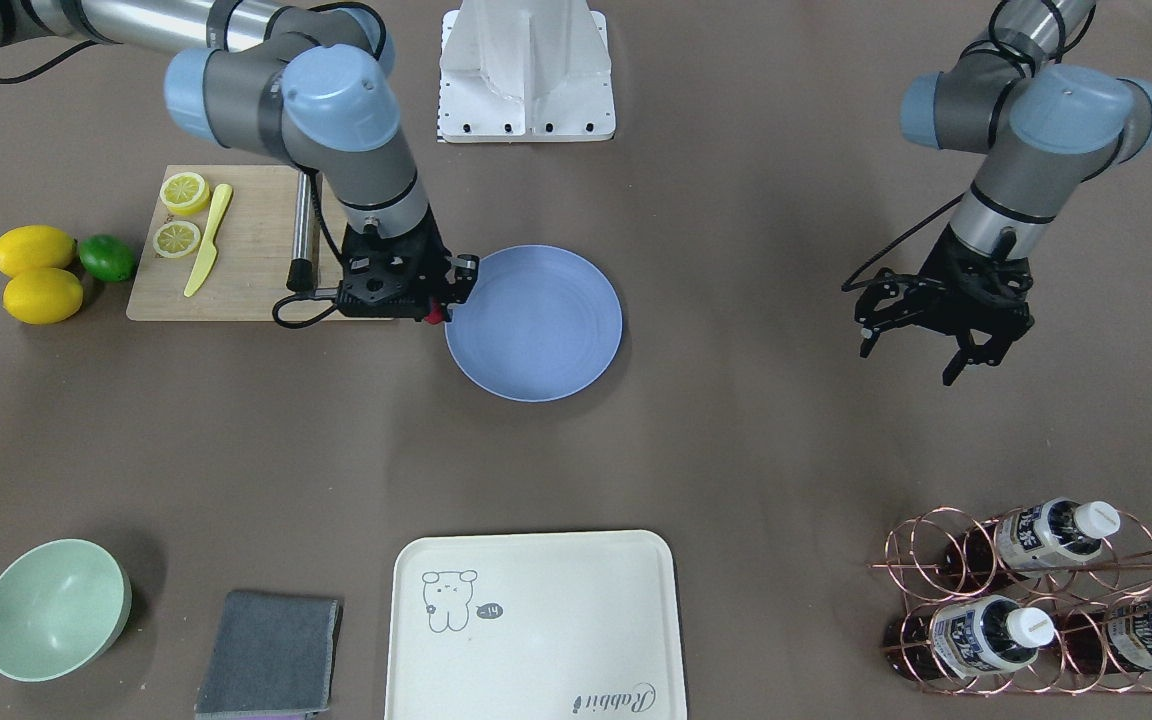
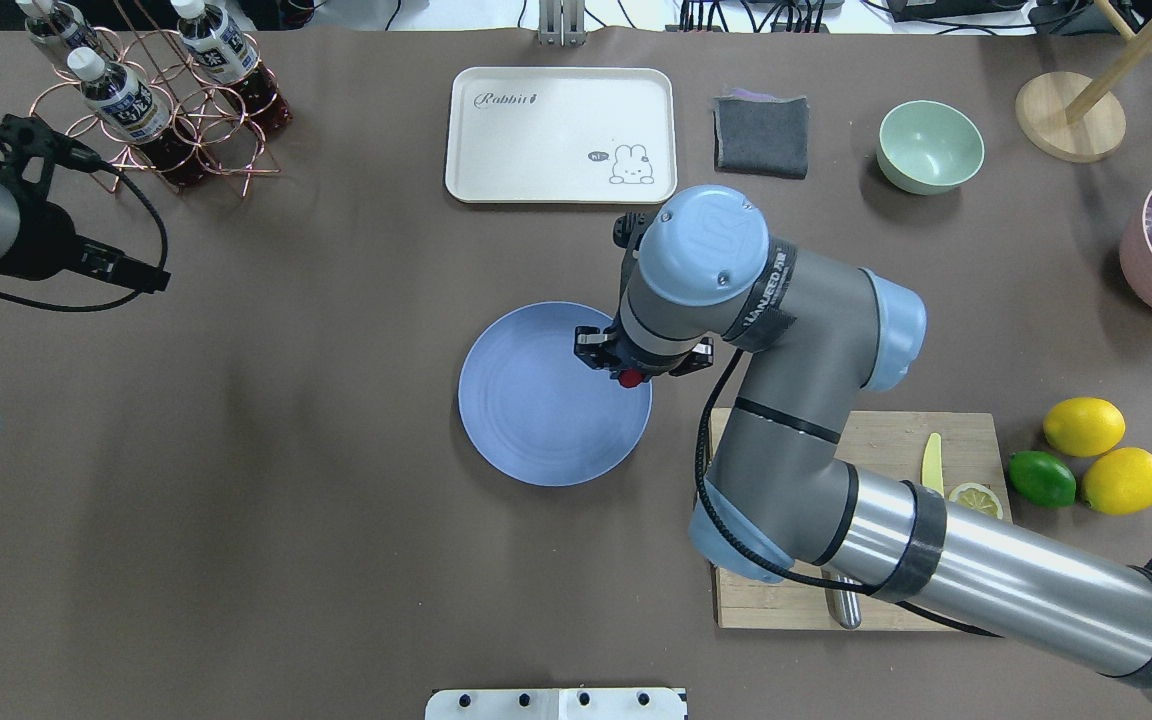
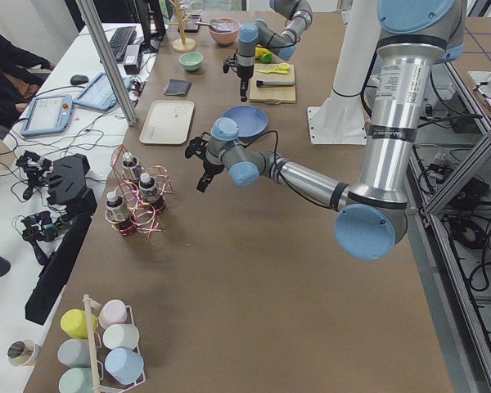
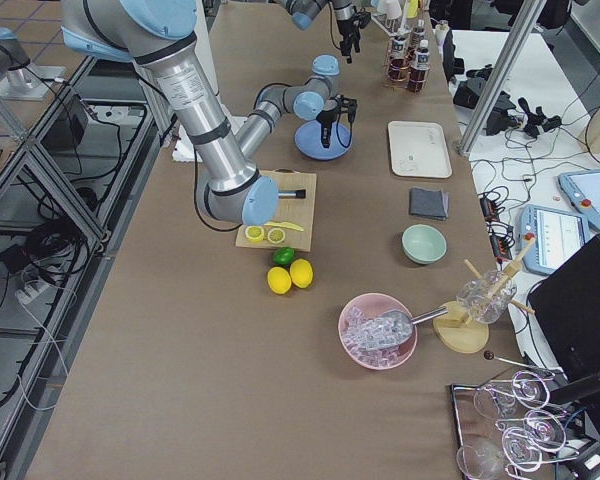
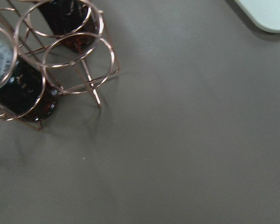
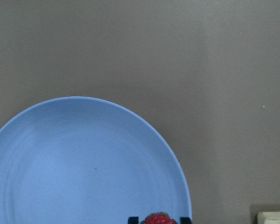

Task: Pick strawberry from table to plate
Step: 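Lower the strawberry onto the blue plate and open the right gripper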

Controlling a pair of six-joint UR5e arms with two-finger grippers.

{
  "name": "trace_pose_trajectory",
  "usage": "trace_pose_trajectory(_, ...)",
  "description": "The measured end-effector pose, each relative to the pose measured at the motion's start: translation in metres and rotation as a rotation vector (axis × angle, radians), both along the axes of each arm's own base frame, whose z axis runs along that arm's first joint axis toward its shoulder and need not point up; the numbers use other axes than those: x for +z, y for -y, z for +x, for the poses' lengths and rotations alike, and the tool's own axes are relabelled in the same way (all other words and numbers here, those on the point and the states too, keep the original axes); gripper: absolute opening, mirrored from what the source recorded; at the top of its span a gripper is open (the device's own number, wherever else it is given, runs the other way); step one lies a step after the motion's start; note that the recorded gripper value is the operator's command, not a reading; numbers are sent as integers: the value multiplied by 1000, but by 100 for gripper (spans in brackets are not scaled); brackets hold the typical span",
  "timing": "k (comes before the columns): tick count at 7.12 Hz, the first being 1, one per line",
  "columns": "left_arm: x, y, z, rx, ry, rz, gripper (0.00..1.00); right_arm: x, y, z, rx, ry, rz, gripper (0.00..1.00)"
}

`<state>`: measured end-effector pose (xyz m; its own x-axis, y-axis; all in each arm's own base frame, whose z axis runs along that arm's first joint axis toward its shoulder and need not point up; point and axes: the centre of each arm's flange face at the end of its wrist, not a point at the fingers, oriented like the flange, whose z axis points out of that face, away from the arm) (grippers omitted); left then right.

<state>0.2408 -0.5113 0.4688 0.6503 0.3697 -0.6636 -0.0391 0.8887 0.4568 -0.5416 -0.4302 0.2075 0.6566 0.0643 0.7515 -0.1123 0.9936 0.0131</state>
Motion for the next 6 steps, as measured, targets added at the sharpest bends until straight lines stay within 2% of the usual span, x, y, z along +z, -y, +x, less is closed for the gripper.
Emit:
trace_pose_trajectory(2,46,2,-49,47,31,-15,98,-18,-3,-39,5,-16,9,0)
trace_pose_trajectory(5,89,-12,-115,46,27,-54,98,-13,-1,-76,20,-25,44,0)
trace_pose_trajectory(6,99,-18,-135,56,23,-47,98,-7,-1,-86,20,-14,53,21)
